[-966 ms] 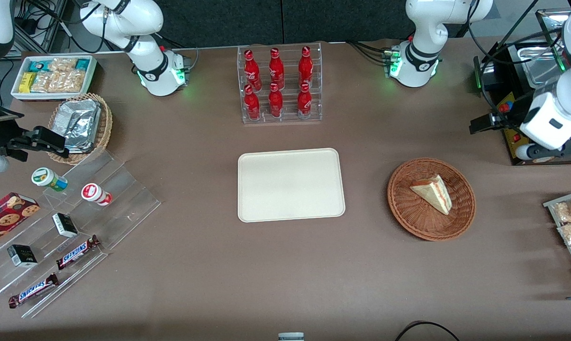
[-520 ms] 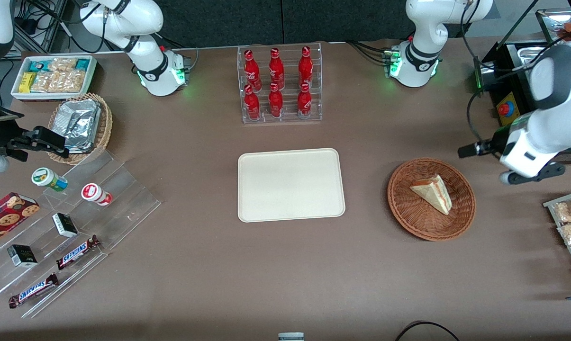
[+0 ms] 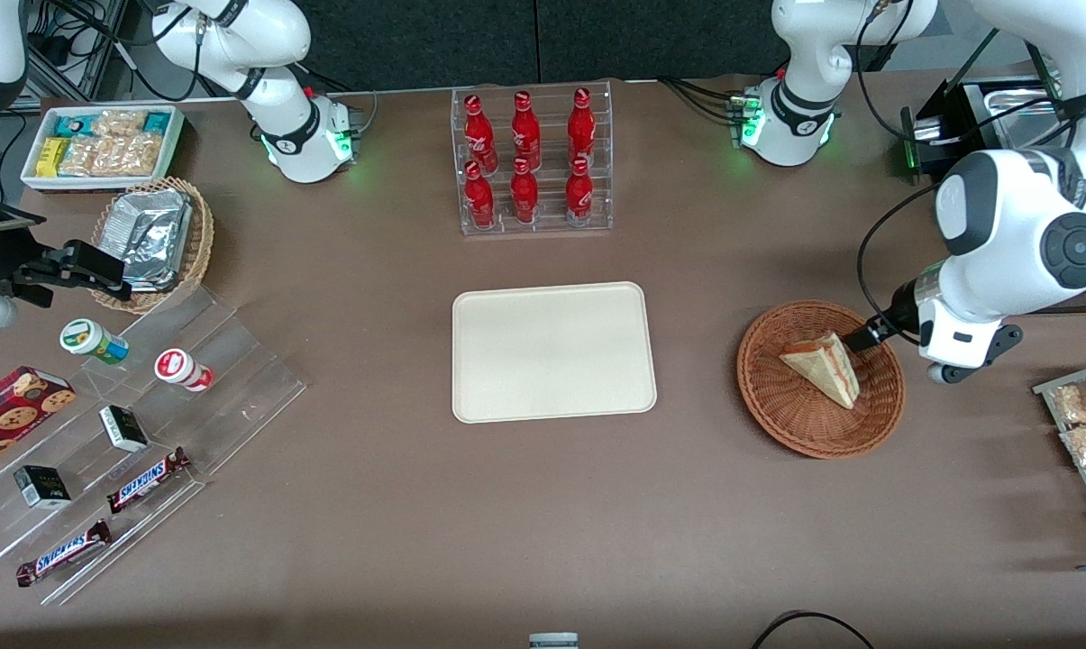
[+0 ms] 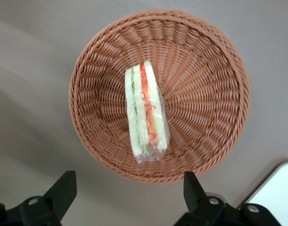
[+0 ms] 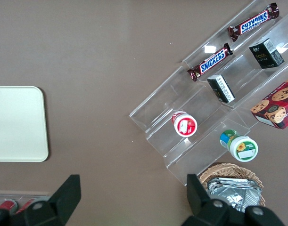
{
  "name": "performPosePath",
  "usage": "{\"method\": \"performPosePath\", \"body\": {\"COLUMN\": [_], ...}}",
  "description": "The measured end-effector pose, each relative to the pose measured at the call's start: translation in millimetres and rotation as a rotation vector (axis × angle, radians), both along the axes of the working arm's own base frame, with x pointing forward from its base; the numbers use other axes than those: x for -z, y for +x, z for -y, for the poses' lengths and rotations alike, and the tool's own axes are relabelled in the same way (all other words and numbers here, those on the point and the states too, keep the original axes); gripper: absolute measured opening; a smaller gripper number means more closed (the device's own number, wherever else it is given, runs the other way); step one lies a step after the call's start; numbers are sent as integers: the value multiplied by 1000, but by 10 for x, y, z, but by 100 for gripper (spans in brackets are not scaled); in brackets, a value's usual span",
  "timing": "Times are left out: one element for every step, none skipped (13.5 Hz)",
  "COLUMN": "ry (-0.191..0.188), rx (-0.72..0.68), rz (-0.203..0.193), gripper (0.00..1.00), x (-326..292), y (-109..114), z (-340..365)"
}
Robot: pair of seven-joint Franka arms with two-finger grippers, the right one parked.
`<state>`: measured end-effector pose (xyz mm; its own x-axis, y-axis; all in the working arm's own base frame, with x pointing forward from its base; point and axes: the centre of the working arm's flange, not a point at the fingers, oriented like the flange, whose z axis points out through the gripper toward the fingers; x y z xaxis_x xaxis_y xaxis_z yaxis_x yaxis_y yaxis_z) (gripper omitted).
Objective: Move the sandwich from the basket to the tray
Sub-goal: 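Lower the open left gripper over the wrapped sandwich in the basket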
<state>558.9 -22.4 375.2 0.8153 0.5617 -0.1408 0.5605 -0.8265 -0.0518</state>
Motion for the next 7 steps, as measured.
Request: {"method": "performPosePath", "body": {"ry": [11, 24, 36, 41, 43, 45, 46], "rx": [-26, -41, -59, -78, -96, -117, -138], "rz": [5, 11, 23, 35, 48, 62, 76], "gripper": [100, 100, 100, 100, 100, 100, 100], "x": [61, 124, 189, 264, 344, 420, 499], "y": [2, 0, -4, -15, -28, -42, -55], "z": [7, 20, 37, 62, 91, 116, 133]}}
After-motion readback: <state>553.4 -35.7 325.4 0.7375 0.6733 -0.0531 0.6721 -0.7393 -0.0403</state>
